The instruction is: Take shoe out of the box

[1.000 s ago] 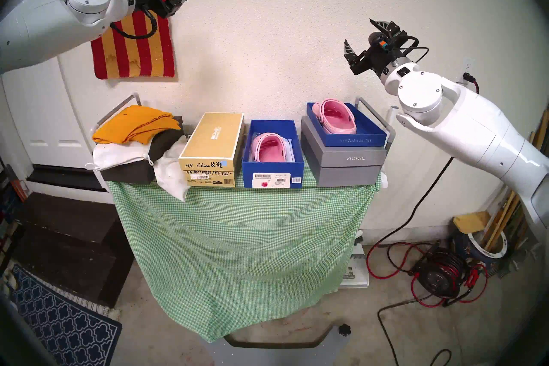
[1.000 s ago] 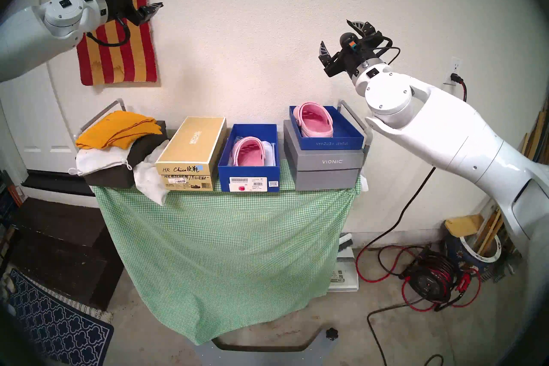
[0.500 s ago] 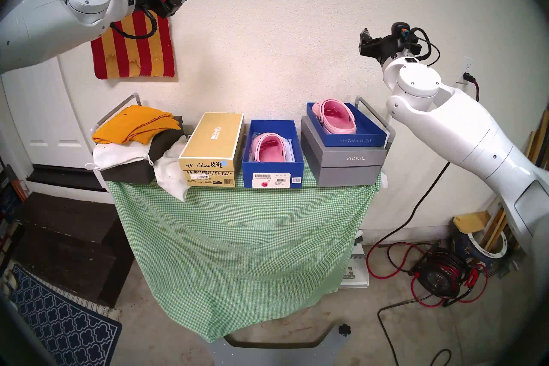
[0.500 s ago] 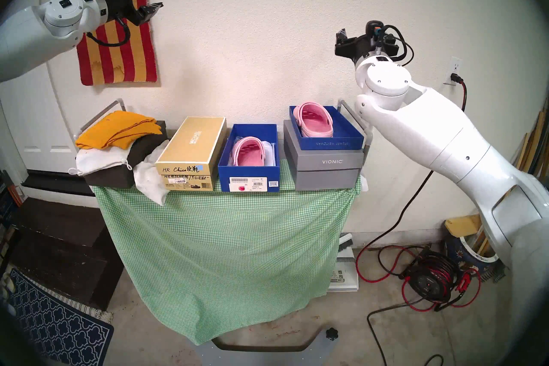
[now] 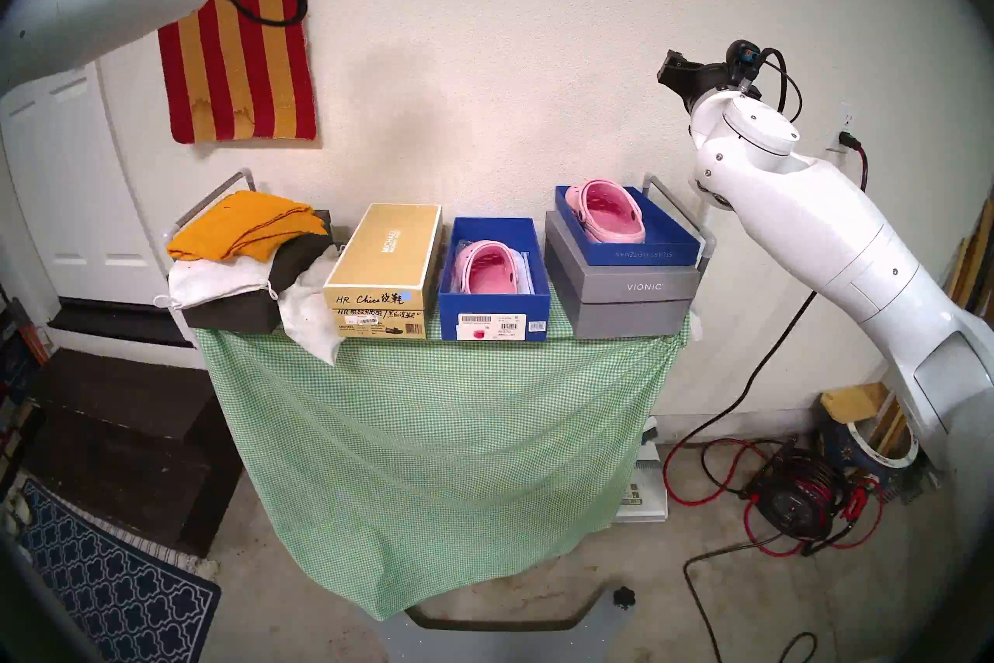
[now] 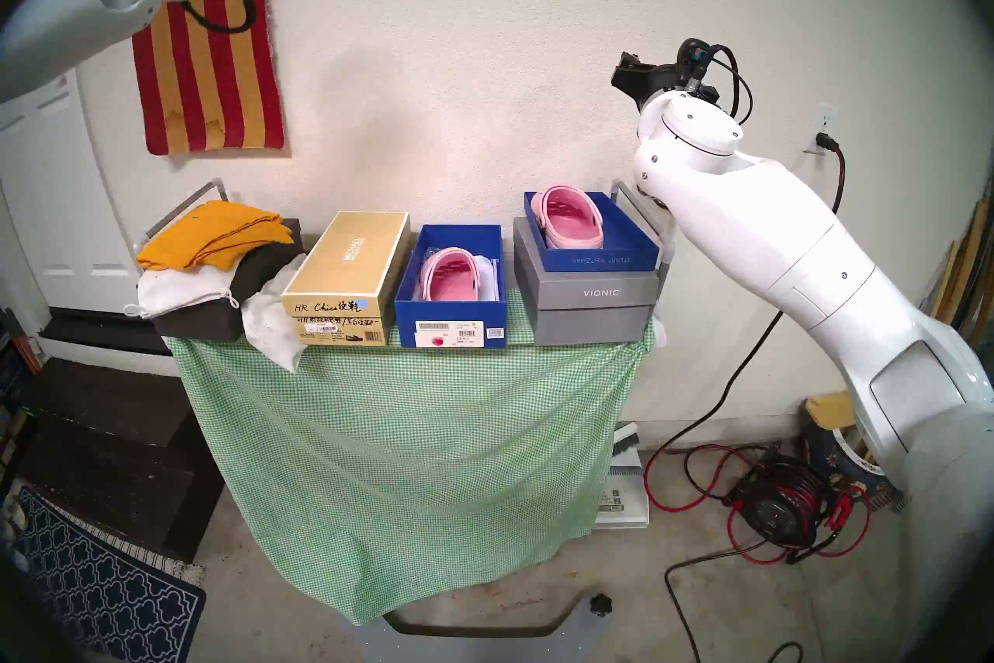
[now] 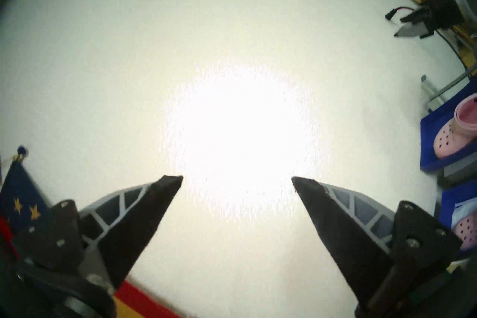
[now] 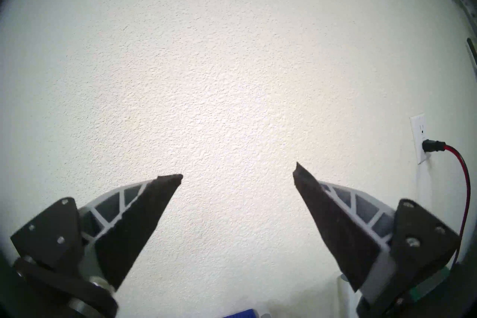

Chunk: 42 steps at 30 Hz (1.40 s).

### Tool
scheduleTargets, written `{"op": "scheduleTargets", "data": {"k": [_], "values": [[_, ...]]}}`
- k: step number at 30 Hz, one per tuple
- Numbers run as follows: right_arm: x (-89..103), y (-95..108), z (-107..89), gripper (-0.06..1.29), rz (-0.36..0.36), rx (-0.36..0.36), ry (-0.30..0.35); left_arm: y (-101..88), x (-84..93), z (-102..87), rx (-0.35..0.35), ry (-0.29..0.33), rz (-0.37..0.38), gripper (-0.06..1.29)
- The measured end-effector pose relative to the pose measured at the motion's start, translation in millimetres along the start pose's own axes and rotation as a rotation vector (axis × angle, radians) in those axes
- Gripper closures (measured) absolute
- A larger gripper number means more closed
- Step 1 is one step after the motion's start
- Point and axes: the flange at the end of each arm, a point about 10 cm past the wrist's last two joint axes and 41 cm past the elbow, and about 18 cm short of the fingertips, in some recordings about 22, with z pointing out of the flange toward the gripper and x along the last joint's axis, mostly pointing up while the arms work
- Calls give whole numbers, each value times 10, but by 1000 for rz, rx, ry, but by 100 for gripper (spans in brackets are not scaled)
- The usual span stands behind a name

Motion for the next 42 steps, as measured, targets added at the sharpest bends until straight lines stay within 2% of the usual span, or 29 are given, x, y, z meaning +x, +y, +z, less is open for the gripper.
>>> {"op": "scheduleTargets", "data": {"k": [3, 6, 10, 14, 15, 18, 21, 23, 27, 31, 37, 42], "values": [[-7, -9, -9, -1, 17, -9, -10, -10, 263, 96, -56, 49, 1, 3], [-9, -14, -15, -1, 30, -17, -17, 67, 414, 171, -120, 75, -5, 3], [-2, -22, -22, -1, 46, -26, -25, 325, 523, 259, -245, 75, -40, 3], [7, -27, -27, -1, 57, -34, -29, 639, 507, 305, -372, 38, -87, 3], [9, -30, -28, -1, 61, -36, -31, 766, 484, 314, -424, 16, -109, 3], [13, -32, -31, -1, 66, -42, -34, 994, 417, 300, -521, -35, -152, 3], [18, -38, -36, -1, 69, -49, -41, 1283, 298, 225, -655, -119, -210, 3], [19, -39, -37, -1, 68, -50, -43, 1328, 279, 205, -678, -135, -221, 3], [19, -44, -42, -1, 66, -55, -53, 1475, 219, 115, -784, -204, -260, 3], [19, -48, -45, -1, 64, -58, -58, 1468, 195, 107, -835, -223, -272, 3], [23, -53, -47, -1, 63, -61, -61, 1438, 90, 257, -824, -248, -266, 3], [29, -55, -48, -1, 61, -63, -61, 1682, 120, 445, -844, -232, -262, 3]]}}
